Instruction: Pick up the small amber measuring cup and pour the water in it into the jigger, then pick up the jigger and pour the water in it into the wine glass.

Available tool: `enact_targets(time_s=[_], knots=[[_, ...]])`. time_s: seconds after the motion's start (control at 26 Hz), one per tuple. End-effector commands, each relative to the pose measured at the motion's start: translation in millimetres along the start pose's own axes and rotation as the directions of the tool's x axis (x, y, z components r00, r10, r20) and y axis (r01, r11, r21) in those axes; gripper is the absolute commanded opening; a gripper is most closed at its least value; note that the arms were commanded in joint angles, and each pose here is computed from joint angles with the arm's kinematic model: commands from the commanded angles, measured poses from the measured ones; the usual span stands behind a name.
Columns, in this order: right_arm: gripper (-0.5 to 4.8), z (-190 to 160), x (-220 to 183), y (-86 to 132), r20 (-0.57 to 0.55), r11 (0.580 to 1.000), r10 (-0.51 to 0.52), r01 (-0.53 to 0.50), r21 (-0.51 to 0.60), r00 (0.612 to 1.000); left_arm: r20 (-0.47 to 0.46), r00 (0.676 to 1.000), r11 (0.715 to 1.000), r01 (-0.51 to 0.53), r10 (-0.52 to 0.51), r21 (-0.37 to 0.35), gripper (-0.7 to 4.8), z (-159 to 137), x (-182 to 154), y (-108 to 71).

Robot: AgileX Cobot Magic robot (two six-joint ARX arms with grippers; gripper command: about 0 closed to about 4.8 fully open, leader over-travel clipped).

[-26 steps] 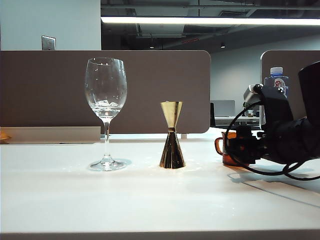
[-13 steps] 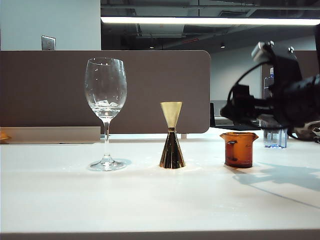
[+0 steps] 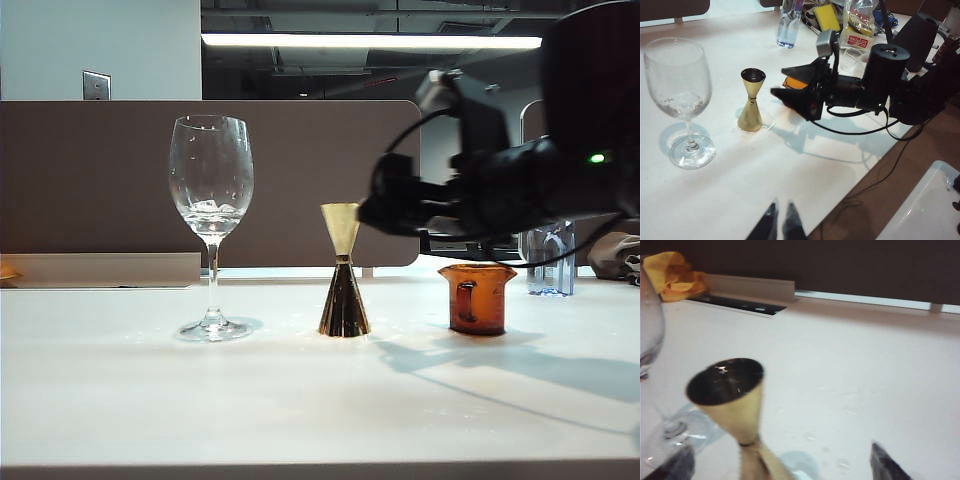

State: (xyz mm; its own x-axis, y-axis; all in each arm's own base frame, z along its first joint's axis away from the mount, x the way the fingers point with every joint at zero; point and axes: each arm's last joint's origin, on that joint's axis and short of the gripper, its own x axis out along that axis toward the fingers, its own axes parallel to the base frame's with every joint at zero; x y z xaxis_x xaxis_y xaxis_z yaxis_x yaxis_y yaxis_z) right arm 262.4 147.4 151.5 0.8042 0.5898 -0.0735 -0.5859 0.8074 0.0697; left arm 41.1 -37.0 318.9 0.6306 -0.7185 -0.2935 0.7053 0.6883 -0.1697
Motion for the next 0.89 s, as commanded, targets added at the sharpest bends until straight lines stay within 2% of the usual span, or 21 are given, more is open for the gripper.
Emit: enact_targets(time_s=[0.04,0.15,0.19,0.31,0.42,0.54,0.62,0.73,0.89], knots=[[4.68,-4.4,11.4,9.9,-0.013,0.998,0.058,-0.057,0.005,0.998,0.017,1.000,1.000,0.001,-0.001,0.007,0.26,2.5,-1.0,-0.5],[4.47,-11.7,19.4,16.8,-0.035,0.997,0.081,-0.080,0.020,0.996,0.017,1.000,1.000,0.003,-0.003,0.007,0.26,2.5,-1.0,-0.6],[4.04,-15.5,24.0,19.8,-0.045,0.996,0.091,-0.090,0.021,0.995,0.017,1.000,1.000,0.002,-0.003,0.007,0.26,2.5,-1.0,-0.6],[3.80,-18.6,32.3,19.7,-0.051,0.995,0.095,-0.094,0.026,0.994,0.017,1.000,1.000,0.002,-0.002,0.007,0.26,2.5,-1.0,-0.5],[3.31,-18.4,39.4,19.3,-0.047,0.995,0.096,-0.095,0.025,0.994,0.017,1.000,1.000,0.001,-0.001,0.007,0.26,2.5,-1.0,-0.5],[3.31,-18.4,48.1,18.7,-0.042,0.995,0.096,-0.095,0.026,0.995,0.017,1.000,1.000,0.002,-0.002,0.007,0.26,2.5,-1.0,-0.5],[3.04,-18.8,54.3,18.3,-0.051,0.995,0.095,-0.094,0.029,0.994,0.017,1.000,1.000,0.002,-0.002,0.007,0.26,2.5,-1.0,-0.5],[3.00,-21.8,60.7,17.6,-0.057,0.994,0.095,-0.092,0.052,0.994,0.017,1.000,1.000,0.002,-0.002,0.007,0.26,2.5,-1.0,-0.5],[2.09,-24.2,61.9,17.0,-0.070,0.995,0.093,-0.089,0.054,0.993,0.017,1.000,1.000,0.002,-0.002,0.007,0.26,2.5,-1.0,-0.5]])
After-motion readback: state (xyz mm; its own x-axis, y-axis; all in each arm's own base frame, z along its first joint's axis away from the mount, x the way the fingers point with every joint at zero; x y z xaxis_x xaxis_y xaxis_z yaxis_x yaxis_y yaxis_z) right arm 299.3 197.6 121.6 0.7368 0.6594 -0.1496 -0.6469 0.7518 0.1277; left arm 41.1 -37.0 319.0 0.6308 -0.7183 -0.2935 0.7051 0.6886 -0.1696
